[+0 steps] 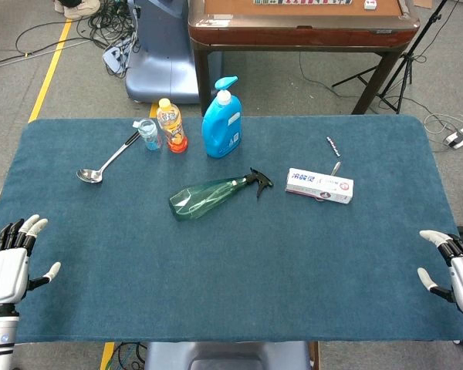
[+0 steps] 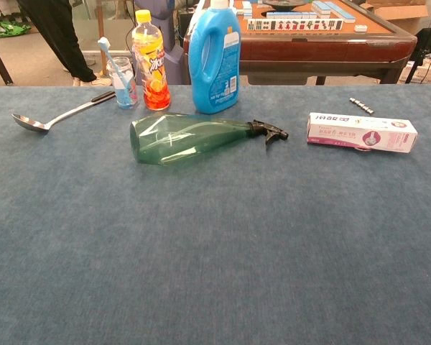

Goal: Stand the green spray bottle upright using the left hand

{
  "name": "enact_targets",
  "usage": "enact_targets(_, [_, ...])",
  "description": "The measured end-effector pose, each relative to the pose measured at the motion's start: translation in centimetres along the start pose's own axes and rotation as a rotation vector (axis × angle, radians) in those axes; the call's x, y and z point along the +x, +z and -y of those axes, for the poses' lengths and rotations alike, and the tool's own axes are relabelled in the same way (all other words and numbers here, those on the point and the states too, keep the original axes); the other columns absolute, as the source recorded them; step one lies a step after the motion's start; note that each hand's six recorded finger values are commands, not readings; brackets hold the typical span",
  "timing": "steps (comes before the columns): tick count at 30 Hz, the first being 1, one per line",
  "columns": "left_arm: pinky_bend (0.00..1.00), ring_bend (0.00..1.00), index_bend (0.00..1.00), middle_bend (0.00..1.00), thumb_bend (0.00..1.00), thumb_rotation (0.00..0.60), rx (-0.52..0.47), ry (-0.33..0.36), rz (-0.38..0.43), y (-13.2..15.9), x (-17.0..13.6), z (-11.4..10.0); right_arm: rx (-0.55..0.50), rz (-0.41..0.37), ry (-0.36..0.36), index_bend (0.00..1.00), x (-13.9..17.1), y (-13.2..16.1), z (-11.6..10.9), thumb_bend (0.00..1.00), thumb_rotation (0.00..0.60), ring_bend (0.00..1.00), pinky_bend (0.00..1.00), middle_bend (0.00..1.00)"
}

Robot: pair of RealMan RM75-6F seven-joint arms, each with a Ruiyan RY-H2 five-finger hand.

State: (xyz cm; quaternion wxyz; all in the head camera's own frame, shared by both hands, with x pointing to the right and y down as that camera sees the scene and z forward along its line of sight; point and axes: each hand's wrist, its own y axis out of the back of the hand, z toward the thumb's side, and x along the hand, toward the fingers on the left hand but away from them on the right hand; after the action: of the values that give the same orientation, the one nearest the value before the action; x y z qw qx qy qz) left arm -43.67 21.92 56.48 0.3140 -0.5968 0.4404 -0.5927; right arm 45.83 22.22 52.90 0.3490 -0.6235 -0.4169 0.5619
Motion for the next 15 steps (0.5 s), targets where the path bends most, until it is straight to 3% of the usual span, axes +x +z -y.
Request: enact_targets(15, [0.00, 0.03, 0.14, 0.09, 0.25, 0.600, -0.001, 0.007, 0.025, 0.56, -0.10, -0.32, 0.004, 0.000, -0.016, 0.24, 0.40, -0.19, -0.55, 0.28, 0.600, 0.20, 0.25, 0.27])
